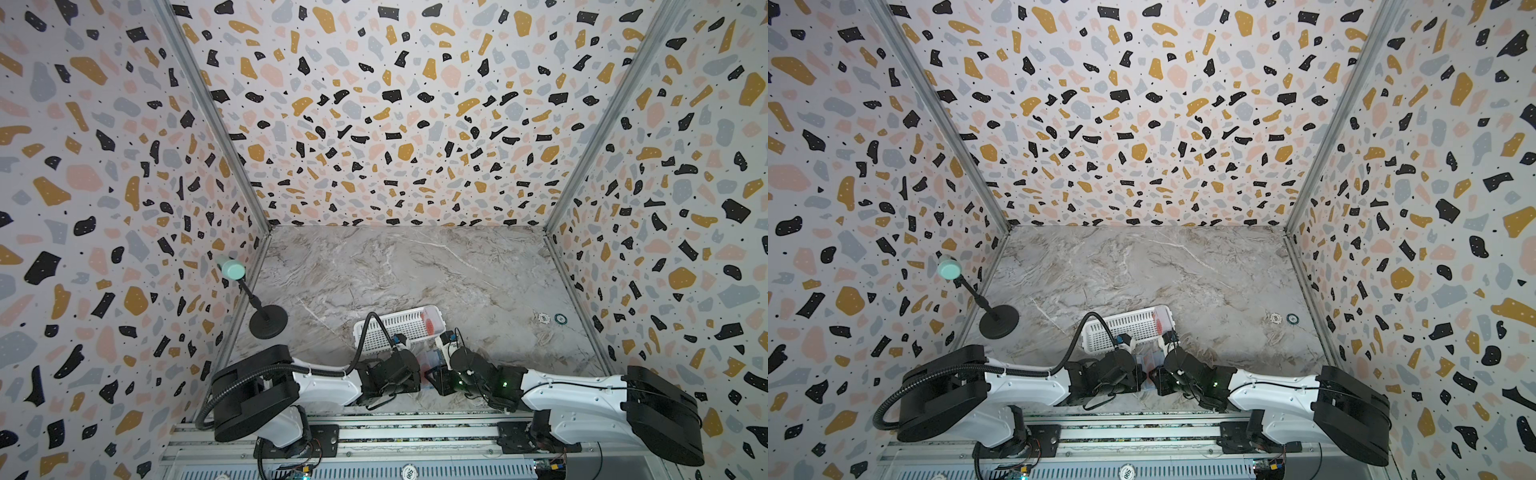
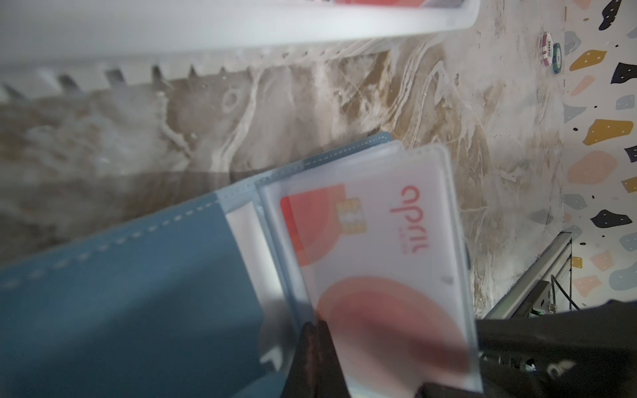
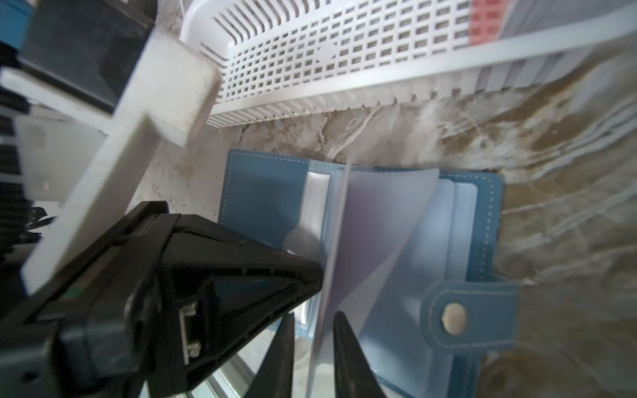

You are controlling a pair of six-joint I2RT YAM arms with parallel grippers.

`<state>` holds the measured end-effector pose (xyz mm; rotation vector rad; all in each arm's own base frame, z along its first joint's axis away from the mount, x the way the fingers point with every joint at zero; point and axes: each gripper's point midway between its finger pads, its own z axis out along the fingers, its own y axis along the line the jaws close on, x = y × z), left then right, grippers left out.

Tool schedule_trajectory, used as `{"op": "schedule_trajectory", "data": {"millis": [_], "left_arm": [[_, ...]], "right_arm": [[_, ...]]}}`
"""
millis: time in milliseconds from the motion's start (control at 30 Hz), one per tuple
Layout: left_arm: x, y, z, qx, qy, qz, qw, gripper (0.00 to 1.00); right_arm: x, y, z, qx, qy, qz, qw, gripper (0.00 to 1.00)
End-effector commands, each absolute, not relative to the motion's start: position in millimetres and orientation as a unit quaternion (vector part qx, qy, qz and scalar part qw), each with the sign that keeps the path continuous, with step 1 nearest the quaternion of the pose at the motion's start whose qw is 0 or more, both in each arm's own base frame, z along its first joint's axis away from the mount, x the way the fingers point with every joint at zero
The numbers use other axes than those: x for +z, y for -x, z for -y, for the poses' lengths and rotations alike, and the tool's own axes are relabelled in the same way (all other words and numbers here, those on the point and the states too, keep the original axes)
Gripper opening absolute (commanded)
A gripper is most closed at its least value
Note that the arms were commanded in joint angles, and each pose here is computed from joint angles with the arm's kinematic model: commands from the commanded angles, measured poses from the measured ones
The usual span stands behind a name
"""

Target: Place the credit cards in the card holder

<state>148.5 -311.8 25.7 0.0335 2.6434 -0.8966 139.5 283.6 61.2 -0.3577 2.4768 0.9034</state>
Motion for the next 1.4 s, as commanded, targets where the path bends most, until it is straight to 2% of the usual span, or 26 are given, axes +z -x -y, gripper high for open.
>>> {"op": "schedule_trajectory", "data": {"millis": [0, 500, 767, 1100, 1367], "left_arm": [[32, -148, 302, -0.321, -0.004, -0.931, 0.174, 0.04], [60, -166, 249, -0.346, 0.056, -0.913, 0.211, 0.10], [67, -168, 239, -0.357, 0.070, -0.904, 0.224, 0.12], [80, -174, 240, -0.361, 0.063, -0.898, 0.244, 0.15], [90, -185, 256, -0.350, 0.031, -0.900, 0.256, 0.17]], "right_arm": [[66, -145, -286, 0.305, 0.141, -0.907, 0.253, 0.26], [77, -141, -317, 0.304, 0.187, -0.898, 0.258, 0.40], [81, -133, -333, 0.324, 0.216, -0.886, 0.253, 0.47], [99, -134, -324, 0.328, 0.217, -0.877, 0.276, 0.59], [122, -160, -287, 0.261, 0.178, -0.896, 0.311, 0.59]]}}
